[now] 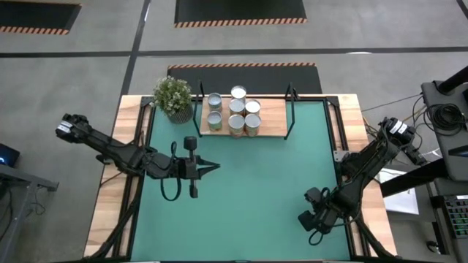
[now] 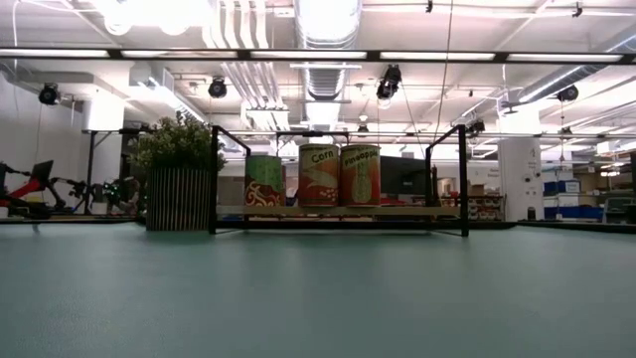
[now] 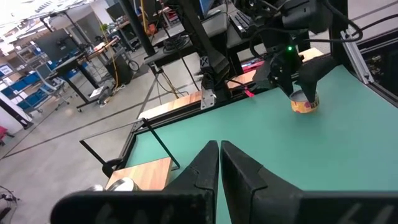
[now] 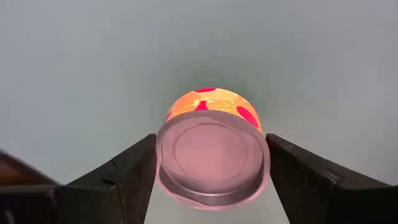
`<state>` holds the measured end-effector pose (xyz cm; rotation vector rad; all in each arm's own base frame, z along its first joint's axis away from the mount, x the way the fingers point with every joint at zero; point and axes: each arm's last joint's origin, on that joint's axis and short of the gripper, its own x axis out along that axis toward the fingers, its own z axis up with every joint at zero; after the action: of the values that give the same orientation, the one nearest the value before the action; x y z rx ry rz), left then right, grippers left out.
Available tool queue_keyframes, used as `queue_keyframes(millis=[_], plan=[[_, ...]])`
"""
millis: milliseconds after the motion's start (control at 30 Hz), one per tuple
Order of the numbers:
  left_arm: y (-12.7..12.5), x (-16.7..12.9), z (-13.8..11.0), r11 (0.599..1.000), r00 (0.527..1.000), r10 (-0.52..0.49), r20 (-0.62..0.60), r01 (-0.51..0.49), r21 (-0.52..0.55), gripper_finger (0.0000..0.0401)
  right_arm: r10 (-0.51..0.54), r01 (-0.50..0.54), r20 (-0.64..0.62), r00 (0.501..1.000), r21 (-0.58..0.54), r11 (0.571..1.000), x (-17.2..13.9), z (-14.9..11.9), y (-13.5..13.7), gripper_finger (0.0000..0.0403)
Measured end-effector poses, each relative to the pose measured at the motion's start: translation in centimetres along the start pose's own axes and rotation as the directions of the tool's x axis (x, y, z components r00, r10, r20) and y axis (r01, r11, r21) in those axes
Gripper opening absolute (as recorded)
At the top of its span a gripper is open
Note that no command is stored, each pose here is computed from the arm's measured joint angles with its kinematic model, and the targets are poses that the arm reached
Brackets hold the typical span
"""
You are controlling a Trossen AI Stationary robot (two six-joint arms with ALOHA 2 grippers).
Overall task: Pick and place cans onto a shelf
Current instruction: Put the canned pineapple rings on the shelf
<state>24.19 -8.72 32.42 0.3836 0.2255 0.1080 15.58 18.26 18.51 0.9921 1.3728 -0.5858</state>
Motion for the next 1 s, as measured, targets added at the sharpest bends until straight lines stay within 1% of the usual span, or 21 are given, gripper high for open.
queue_keyframes(millis=[133,267,400,500,633,767,867,933,1000], plan=[[0.0,0.0,0.0,1.0,1.0,0.0,0.0,0.0,0.0,0.0,0.06,-0.057,0.066,0.996,-0.033,0.998,-1.0,1.1,1.4,0.0261],[0.0,0.0,0.0,1.0,1.0,0.0,0.002,0.0,-0.001,0.0,0.132,-0.121,0.143,0.981,-0.089,0.989,-2.4,2.6,3.1,0.0261],[0.6,-0.8,0.4,1.0,1.0,0.008,0.026,-0.007,-0.013,0.0,0.222,-0.181,0.22,0.95,-0.191,0.965,-4.9,4.8,5.4,0.0262],[1.2,-1.6,0.7,1.0,0.999,0.014,0.045,-0.012,-0.028,0.0,0.267,-0.187,0.28,0.922,-0.283,0.941,-7.3,6.8,7.1,0.0262],[1.9,-2.6,0.9,0.998,0.998,0.019,0.059,-0.015,-0.056,0.0,0.277,-0.132,0.344,0.897,-0.39,0.911,-10.6,10.2,8.8,0.0262],[2.3,-3.4,0.5,0.996,0.997,0.022,0.071,-0.016,-0.085,0.0,0.239,-0.016,0.406,0.882,-0.481,0.876,-13.8,14.3,9.8,0.0262],[2.5,-3.8,0.3,0.994,0.997,0.025,0.079,-0.017,-0.105,0.0,0.146,0.12,0.435,0.888,-0.527,0.841,-15.6,17.6,10.0,0.0262],[2.6,-4.1,0.3,0.993,0.995,0.03,0.092,-0.019,-0.117,0.0,0.043,0.223,0.433,0.9,-0.544,0.809,-16.5,19.9,9.6,0.0262],[2.8,-4.3,0.3,0.991,0.995,0.032,0.098,-0.019,-0.129,0.0,-0.06,0.307,0.414,0.908,-0.563,0.767,-17.0,22.1,8.9,0.0262]])
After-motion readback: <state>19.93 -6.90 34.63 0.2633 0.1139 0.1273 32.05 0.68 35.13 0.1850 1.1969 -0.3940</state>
